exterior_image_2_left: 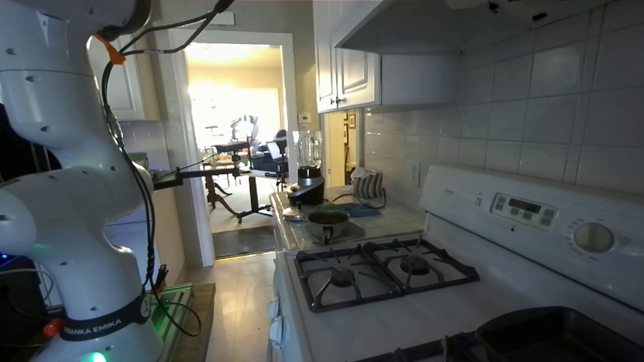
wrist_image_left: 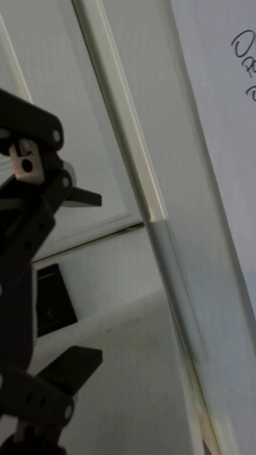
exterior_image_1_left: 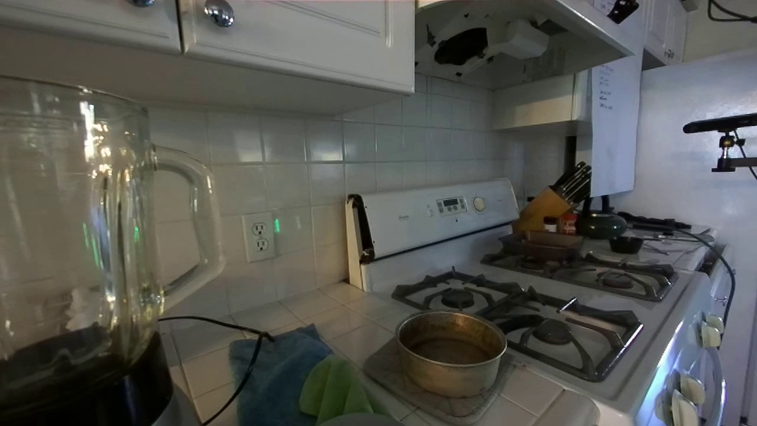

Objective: Turn off the light

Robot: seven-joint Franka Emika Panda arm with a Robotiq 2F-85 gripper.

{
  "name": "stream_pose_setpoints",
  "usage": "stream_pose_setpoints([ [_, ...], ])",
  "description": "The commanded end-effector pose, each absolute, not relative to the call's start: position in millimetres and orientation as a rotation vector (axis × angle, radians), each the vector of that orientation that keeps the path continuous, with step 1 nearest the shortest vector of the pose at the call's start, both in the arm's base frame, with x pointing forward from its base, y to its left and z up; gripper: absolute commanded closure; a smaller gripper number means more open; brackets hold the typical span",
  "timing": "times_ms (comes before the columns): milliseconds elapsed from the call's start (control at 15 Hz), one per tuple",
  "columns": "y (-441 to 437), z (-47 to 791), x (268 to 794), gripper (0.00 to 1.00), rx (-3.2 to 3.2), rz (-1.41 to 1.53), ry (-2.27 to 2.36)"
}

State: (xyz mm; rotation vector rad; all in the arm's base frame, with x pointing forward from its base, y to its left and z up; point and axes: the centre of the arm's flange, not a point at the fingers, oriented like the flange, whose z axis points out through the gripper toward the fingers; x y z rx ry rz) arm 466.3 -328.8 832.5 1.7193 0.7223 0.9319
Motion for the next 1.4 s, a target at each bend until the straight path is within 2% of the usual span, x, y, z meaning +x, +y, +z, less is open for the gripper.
stream_pose_setpoints([
  [0, -300, 838, 458, 0.00, 1.821, 0.950, 0.615],
  [600, -280, 847, 458, 0.00, 1.877, 0.981, 0.414],
  [667, -279, 883, 409, 0.00, 1.859, 0.991, 0.399],
  [1000, -258, 927, 329, 0.00, 1.829, 0.984, 0.279],
  [1333, -245, 932, 293, 0.00, 2.018, 0.857, 0.238],
])
